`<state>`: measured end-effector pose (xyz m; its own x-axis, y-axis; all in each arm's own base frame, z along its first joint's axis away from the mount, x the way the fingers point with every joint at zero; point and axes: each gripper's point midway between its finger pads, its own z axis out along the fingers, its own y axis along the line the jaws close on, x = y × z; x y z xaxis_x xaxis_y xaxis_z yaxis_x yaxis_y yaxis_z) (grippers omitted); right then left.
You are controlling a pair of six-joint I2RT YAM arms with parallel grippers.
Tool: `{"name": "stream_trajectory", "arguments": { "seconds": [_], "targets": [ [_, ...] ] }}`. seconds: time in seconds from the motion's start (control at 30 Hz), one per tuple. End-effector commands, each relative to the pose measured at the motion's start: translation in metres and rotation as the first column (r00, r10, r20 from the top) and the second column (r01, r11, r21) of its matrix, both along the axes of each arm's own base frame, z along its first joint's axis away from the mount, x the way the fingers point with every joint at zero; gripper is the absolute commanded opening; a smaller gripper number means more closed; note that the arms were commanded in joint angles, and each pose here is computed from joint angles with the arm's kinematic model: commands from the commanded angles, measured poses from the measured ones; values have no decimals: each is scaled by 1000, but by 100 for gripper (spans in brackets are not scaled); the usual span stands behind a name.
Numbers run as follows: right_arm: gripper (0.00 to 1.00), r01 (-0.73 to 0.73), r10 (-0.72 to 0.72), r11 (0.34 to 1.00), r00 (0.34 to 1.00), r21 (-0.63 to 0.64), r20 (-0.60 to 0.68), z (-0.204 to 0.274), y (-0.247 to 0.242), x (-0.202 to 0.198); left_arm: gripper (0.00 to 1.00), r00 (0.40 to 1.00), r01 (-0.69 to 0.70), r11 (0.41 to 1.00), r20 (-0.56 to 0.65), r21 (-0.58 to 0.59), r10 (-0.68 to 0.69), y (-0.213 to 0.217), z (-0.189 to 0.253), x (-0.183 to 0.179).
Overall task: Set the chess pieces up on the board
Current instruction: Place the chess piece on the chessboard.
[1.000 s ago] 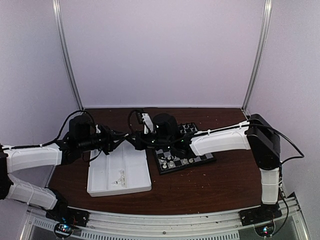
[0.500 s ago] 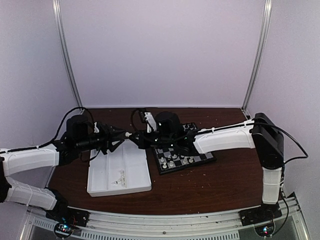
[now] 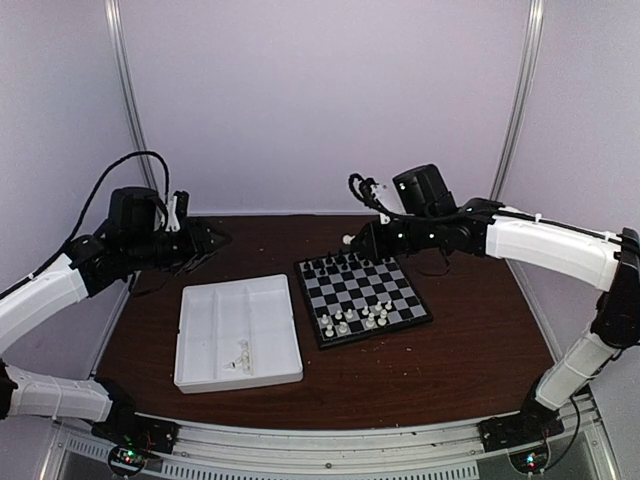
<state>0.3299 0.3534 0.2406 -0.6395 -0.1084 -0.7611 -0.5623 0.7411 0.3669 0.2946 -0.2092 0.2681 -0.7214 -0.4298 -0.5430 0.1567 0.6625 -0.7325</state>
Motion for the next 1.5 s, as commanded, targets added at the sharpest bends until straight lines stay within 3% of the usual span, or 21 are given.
{"name": "stream_trajectory", "arguments": {
  "seconds": [0.0,0.17,0.4,0.57,0.77,1.47],
  "targets": [
    [0,-1,-33,942,995,-334,-97,-33,-66,-14,54,1000,22,969,9,245,-25,19,-20,0],
    [1,-62,-73,831,973,-553,-219,-63,-111,-26,54,999,34,950,4,312,-36,21,-28,3],
    [1,-116,-152,727,934,-677,-323,-98,-145,-35,54,999,37,933,-4,358,-38,26,-37,3],
    [1,-185,-140,758,891,-626,-432,-117,-144,-39,54,998,55,921,-9,385,-56,27,-41,0],
    [0,-253,-146,736,846,-628,-512,-142,-139,-40,54,998,68,914,-12,401,-69,27,-44,0],
    [0,-263,-193,670,842,-695,-504,-172,-141,-21,54,996,92,901,-36,424,-85,23,-53,6]
  ]
}}
